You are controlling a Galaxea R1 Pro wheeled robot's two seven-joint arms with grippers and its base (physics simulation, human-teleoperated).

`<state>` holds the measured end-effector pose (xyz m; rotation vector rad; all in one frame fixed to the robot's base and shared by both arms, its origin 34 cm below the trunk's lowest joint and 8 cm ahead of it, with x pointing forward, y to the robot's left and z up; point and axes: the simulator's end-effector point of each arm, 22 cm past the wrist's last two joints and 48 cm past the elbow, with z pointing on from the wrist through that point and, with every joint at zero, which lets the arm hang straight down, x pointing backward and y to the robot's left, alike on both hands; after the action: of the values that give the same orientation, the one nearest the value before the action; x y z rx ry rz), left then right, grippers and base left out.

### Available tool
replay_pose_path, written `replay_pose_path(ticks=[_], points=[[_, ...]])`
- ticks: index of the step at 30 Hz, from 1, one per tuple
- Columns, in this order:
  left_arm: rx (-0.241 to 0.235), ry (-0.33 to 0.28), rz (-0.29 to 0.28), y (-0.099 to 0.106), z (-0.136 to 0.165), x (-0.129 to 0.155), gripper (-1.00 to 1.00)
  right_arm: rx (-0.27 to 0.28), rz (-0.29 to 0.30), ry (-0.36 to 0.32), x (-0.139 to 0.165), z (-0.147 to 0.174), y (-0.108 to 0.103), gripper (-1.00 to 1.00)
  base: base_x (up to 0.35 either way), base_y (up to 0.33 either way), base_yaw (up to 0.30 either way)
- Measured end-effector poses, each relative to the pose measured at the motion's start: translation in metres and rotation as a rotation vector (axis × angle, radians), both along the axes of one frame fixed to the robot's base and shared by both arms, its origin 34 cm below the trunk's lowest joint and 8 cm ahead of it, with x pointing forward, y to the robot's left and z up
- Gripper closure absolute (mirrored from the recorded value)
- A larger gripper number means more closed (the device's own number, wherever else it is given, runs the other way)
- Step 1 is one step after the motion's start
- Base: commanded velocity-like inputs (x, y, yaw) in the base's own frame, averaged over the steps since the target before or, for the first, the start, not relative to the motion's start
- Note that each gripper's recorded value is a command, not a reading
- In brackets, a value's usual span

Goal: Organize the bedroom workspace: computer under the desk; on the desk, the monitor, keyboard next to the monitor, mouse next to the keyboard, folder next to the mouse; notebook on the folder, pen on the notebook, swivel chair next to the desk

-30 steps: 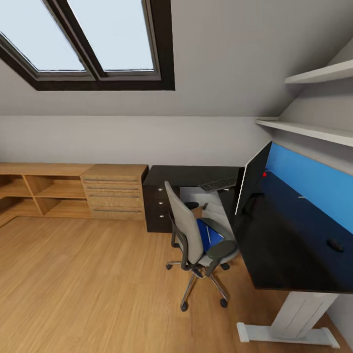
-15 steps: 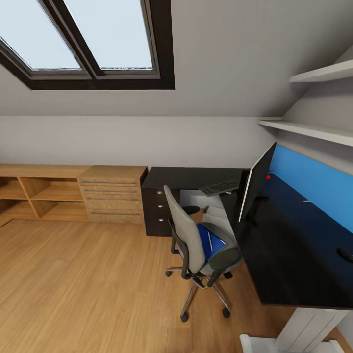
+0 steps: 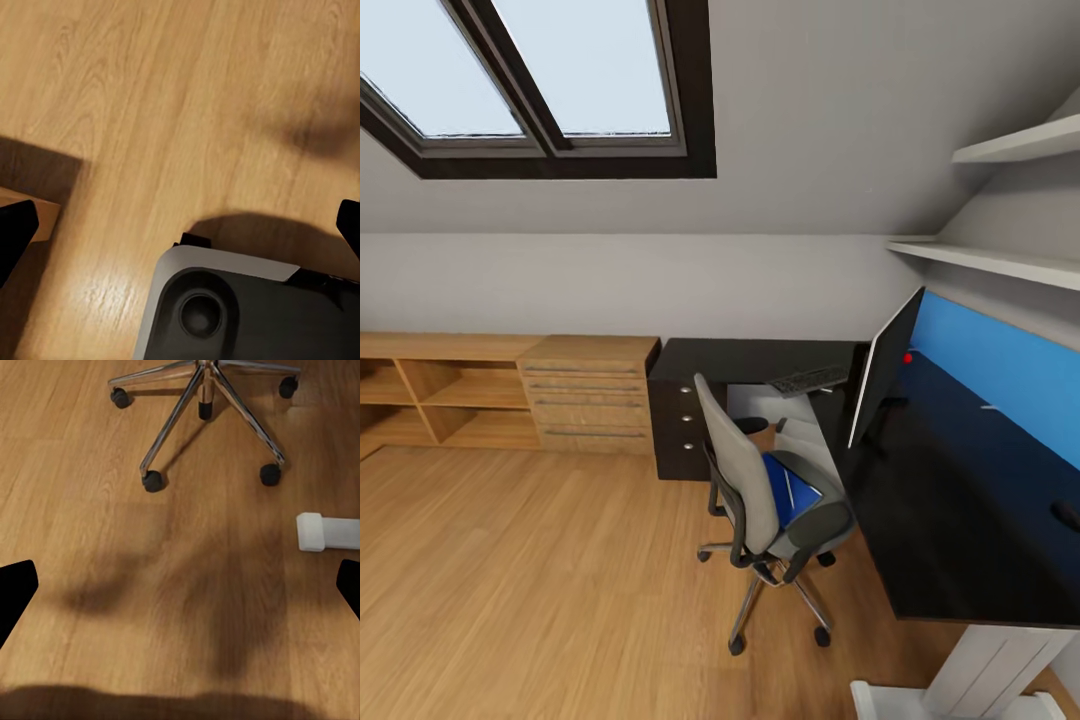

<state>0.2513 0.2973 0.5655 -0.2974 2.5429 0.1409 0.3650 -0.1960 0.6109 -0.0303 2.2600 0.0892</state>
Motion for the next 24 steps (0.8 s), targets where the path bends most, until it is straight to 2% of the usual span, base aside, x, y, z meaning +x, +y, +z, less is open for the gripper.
replay_pose_path(ticks=[17, 20, 24], points=[[0.002, -0.004, 0.008, 0.002, -0.003, 0.002, -1.0, 0.009, 0.007, -0.006, 0.0, -0.002, 0.006, -1.0, 0.0, 0.0, -0.047], [0.003, -0.006, 0.008, 0.002, -0.003, 0.002, -1.0, 0.012, 0.067, -0.009, -0.001, -0.002, 0.02, -1.0, 0.0, 0.0, -0.001], [0.003, -0.006, 0.009, 0.003, -0.005, 0.002, -1.0, 0.012, 0.094, -0.011, -0.001, -0.003, 0.025, -1.0, 0.0, 0.0, 0.0]])
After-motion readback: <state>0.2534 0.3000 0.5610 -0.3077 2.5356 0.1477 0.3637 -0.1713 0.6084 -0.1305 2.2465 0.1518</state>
